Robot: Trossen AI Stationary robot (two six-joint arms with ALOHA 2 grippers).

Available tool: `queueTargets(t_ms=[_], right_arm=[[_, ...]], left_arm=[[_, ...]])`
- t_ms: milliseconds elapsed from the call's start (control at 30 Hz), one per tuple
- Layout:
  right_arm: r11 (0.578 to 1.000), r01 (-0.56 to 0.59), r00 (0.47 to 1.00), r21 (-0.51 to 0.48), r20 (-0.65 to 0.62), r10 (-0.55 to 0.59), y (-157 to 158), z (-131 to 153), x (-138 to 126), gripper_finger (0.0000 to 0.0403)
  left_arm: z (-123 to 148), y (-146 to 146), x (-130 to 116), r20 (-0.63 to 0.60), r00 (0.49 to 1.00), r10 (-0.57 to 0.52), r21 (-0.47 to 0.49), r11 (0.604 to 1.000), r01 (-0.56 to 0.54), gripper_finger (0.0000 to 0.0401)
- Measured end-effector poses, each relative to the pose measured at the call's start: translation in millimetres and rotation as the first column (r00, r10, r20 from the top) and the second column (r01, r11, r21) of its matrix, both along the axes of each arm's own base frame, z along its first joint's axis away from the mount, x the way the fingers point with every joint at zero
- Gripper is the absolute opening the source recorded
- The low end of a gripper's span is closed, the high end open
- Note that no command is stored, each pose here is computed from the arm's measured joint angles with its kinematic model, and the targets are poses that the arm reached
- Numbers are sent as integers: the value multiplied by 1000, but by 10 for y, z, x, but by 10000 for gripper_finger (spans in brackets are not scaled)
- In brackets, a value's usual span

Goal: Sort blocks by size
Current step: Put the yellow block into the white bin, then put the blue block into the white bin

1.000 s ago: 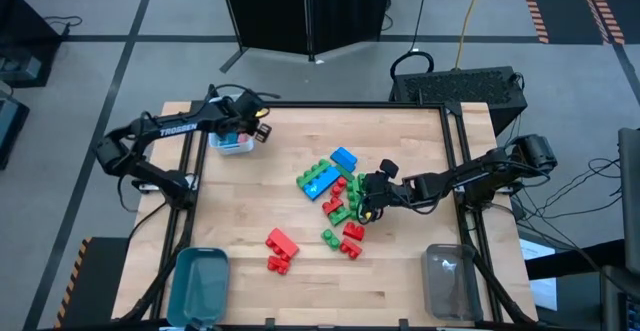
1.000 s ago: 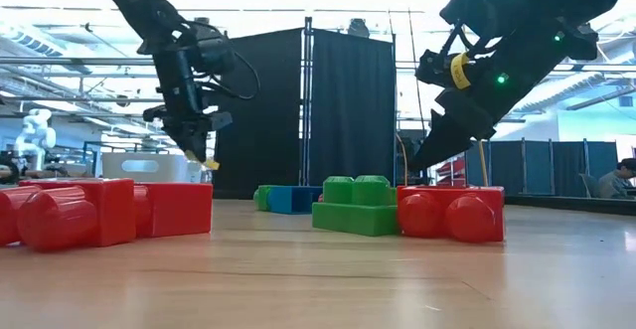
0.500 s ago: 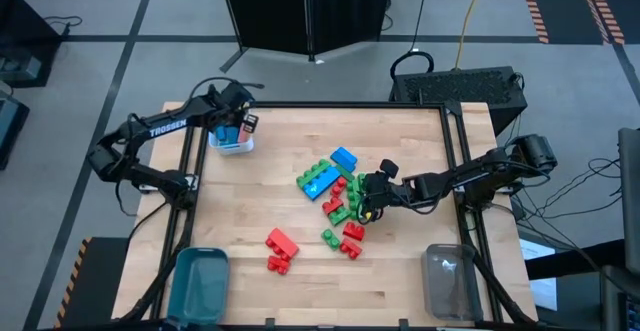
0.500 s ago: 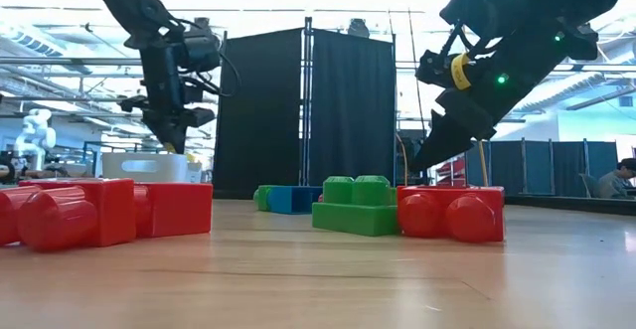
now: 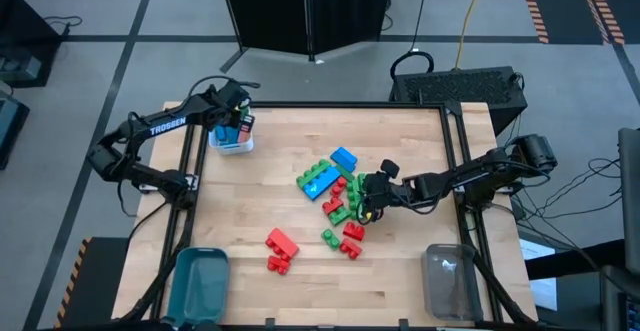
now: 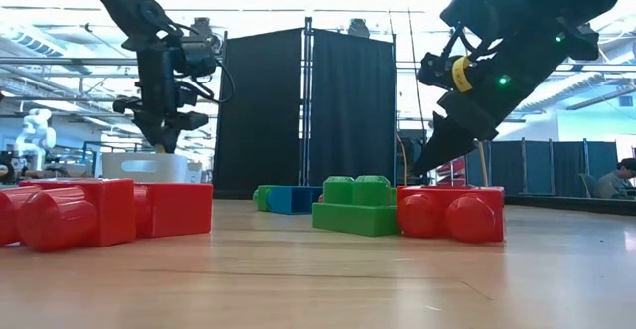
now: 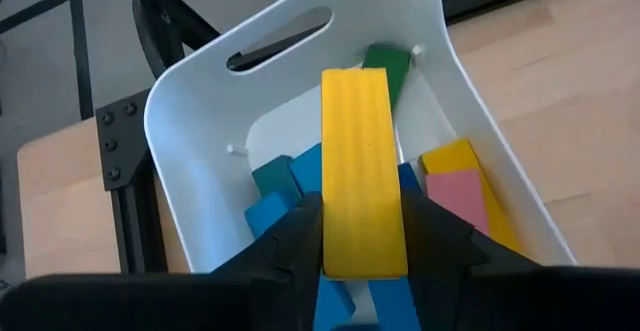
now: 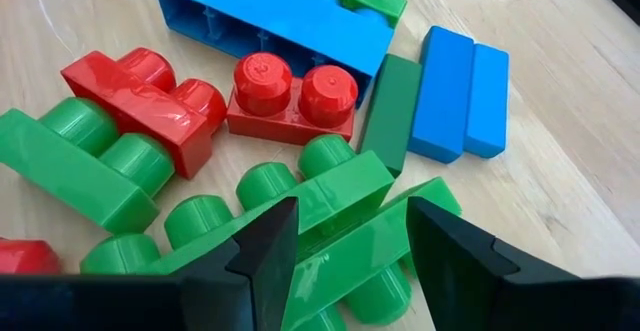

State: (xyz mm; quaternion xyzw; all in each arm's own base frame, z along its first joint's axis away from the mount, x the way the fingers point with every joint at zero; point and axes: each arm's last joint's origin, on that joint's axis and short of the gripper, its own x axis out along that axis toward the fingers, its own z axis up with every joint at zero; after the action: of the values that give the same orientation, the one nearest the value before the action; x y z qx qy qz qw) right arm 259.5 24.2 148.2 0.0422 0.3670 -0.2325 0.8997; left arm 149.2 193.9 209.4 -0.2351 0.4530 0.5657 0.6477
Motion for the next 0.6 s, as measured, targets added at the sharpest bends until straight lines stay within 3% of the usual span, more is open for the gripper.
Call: queueTargets(t_ms=[333,467,600], right_arm=[[1000,12,1000,-4,0,-12,-3,-1,-4,176],[997,64,998,-41,8,-64,-75,6,1,175],[993,109,994,-42,16,-109,-227,13,17,165]], left_arm=[[-2,-18,23,7,1000,-23,-11,1000,23,154],[2,-87,147,74,987,-141,-42,989,144,155],[40,-178,363,198,942,-271,-10,960,278,156]])
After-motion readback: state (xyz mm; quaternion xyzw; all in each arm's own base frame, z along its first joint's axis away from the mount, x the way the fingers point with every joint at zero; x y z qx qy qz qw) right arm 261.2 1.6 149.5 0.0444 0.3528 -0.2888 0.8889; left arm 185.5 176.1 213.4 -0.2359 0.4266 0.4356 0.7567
